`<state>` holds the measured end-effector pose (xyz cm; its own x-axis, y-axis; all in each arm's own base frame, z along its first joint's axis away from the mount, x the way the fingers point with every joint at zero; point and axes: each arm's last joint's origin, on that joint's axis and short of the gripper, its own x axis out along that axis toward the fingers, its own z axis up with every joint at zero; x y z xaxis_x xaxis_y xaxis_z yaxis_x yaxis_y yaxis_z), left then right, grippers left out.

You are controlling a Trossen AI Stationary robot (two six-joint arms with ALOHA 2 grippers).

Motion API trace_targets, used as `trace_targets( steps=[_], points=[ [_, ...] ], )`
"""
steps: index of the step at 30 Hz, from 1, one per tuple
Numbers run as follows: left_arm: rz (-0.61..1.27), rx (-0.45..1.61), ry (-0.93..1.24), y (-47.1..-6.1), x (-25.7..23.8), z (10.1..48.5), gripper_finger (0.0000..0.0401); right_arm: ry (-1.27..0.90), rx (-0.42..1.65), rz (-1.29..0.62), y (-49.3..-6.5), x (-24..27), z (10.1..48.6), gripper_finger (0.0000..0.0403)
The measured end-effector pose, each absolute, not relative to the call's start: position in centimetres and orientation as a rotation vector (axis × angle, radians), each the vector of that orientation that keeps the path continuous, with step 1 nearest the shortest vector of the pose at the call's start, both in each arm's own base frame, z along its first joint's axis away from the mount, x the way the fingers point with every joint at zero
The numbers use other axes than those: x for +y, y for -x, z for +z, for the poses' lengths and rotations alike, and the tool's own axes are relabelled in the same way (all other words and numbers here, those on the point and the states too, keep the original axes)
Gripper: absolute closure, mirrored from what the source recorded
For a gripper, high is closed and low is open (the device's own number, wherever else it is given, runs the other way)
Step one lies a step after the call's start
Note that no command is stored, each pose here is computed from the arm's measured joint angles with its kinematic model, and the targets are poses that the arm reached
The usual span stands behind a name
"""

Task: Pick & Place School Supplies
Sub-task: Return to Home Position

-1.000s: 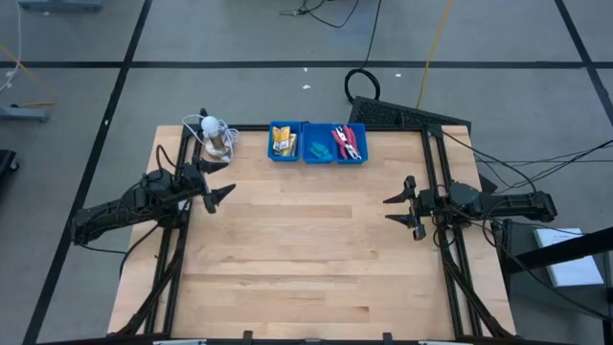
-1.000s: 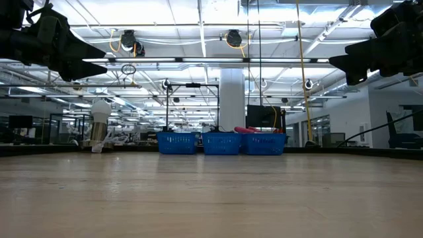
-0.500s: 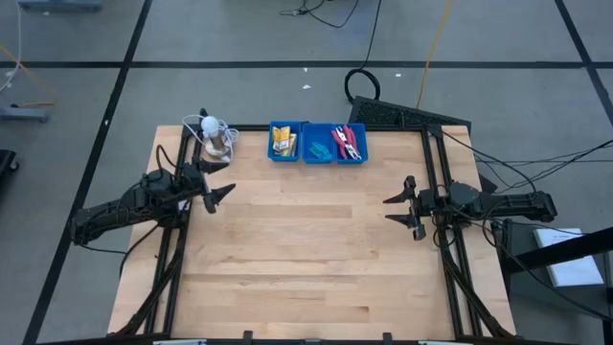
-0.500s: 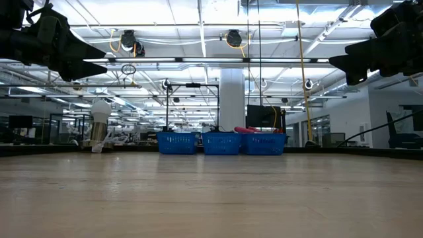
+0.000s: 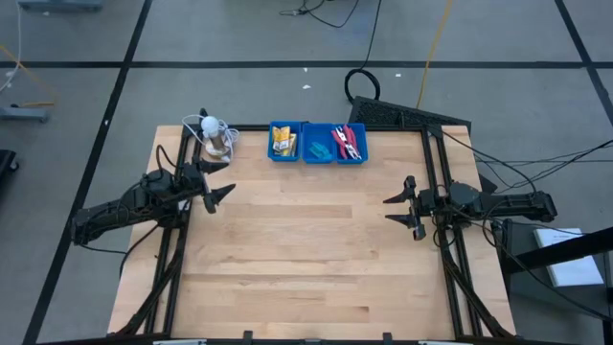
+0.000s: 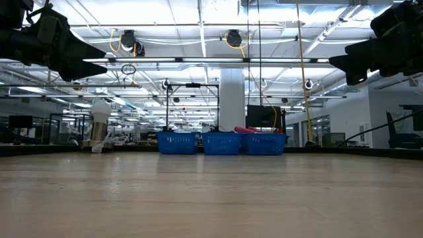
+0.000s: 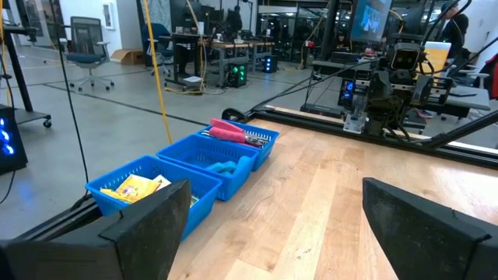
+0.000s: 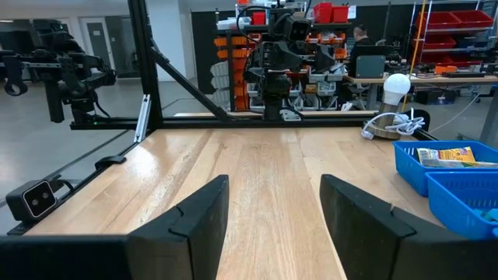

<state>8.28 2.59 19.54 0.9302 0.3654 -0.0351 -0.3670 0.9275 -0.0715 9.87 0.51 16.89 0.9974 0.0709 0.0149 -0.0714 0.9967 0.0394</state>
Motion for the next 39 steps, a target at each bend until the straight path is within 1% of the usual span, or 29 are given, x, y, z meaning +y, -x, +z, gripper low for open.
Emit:
trace_targets(
  steps=[7, 18, 29, 39],
  points=[
    [0.375, 0.021, 0.077, -8.28, 2.59, 19.54, 0.0033, -0.04, -0.014, 0.072, -9.87, 0.51, 16.9, 0.0206],
    [0.375, 0.021, 0.077, -8.28, 2.59, 19.54, 0.002, -0.04, -0.013, 0.071, -9.87, 0.51, 16.89, 0.0206],
    [0.375, 0.021, 0.077, -8.28, 2.59, 19.54, 0.0033, -0.04, -0.013, 0.071, -9.87, 0.51, 16.89, 0.0206],
    [0.375, 0.022, 0.077, -8.28, 2.59, 19.53, 0.0018, -0.04, -0.014, 0.071, -9.87, 0.5, 16.9, 0.0206]
  ],
)
